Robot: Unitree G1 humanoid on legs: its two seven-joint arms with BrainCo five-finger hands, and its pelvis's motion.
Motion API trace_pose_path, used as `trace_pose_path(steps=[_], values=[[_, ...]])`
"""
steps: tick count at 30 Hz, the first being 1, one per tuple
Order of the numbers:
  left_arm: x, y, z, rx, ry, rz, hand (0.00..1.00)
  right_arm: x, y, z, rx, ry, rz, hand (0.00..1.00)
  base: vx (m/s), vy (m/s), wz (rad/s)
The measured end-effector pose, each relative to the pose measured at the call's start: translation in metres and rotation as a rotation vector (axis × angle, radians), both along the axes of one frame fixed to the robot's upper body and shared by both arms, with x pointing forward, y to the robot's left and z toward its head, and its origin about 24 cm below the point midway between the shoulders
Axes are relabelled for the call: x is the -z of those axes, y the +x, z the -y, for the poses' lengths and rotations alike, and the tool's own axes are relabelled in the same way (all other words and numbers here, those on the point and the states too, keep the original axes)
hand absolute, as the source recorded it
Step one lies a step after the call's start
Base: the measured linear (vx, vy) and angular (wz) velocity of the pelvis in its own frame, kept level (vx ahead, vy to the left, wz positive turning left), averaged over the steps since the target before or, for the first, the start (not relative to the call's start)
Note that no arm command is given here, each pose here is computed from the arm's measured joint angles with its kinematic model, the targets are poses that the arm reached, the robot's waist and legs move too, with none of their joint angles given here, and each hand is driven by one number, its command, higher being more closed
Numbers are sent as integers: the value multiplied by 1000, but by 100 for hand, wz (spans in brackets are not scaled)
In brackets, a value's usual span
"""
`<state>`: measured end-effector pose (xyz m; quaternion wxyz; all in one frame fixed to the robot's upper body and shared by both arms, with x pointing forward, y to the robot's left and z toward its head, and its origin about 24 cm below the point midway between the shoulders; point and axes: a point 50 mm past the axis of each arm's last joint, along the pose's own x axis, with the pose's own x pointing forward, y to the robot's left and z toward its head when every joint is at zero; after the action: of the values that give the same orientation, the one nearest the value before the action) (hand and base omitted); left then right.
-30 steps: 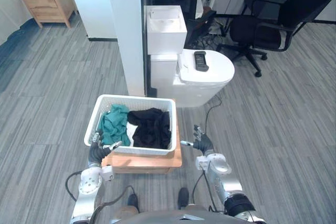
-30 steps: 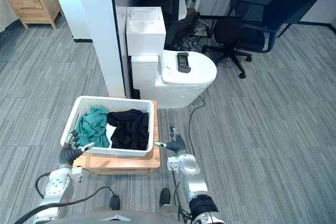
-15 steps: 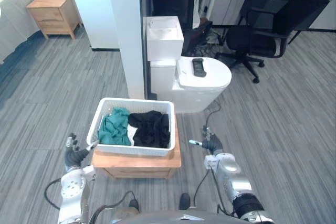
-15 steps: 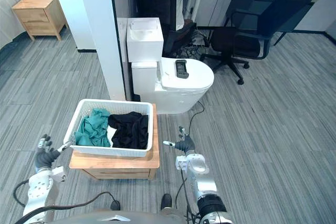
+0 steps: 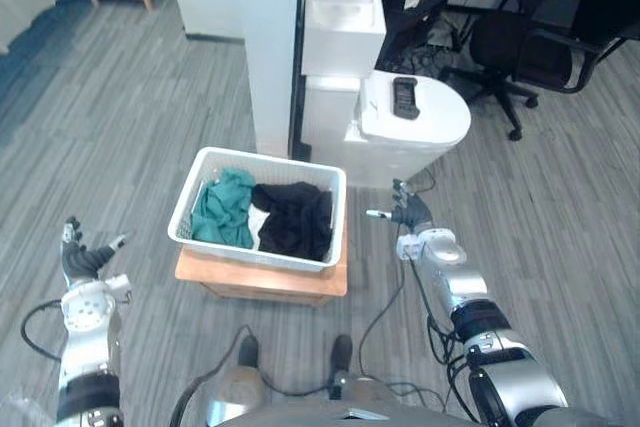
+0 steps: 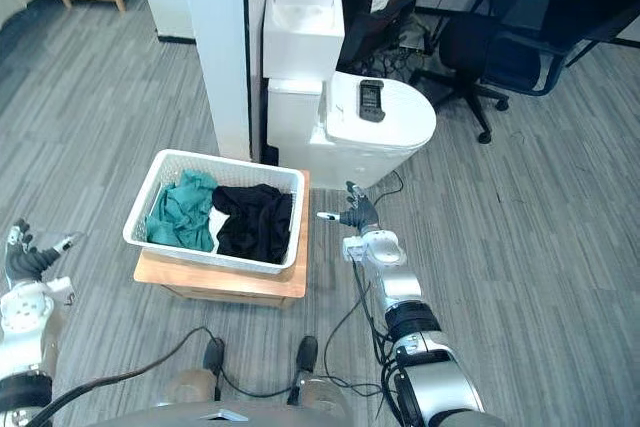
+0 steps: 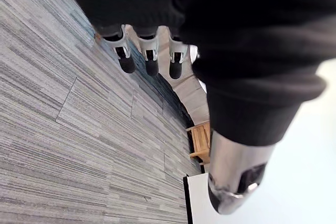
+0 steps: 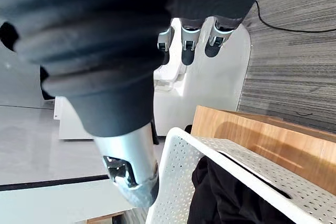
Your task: Pick up the laundry basket with both hands and put the clothes into the washing machine.
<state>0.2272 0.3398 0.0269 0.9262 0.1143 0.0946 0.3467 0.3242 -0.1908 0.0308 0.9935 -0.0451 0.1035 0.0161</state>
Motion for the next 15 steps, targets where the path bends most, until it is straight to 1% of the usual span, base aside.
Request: trace_pose_path(steps=[5,10,15], values=[[-22,22,-18,-17,42,19,0,-15,18,-9,-29,-11,23,0,-30,6,-4],[-31,23,-34,-56,62,10,0,-21,23,-13,-47,-25,37,0,-28,-7,-16],[-45,40,-36,-56,74,22,0,-15,22,-7,-23,-39,3,0,-5,-8,-2]])
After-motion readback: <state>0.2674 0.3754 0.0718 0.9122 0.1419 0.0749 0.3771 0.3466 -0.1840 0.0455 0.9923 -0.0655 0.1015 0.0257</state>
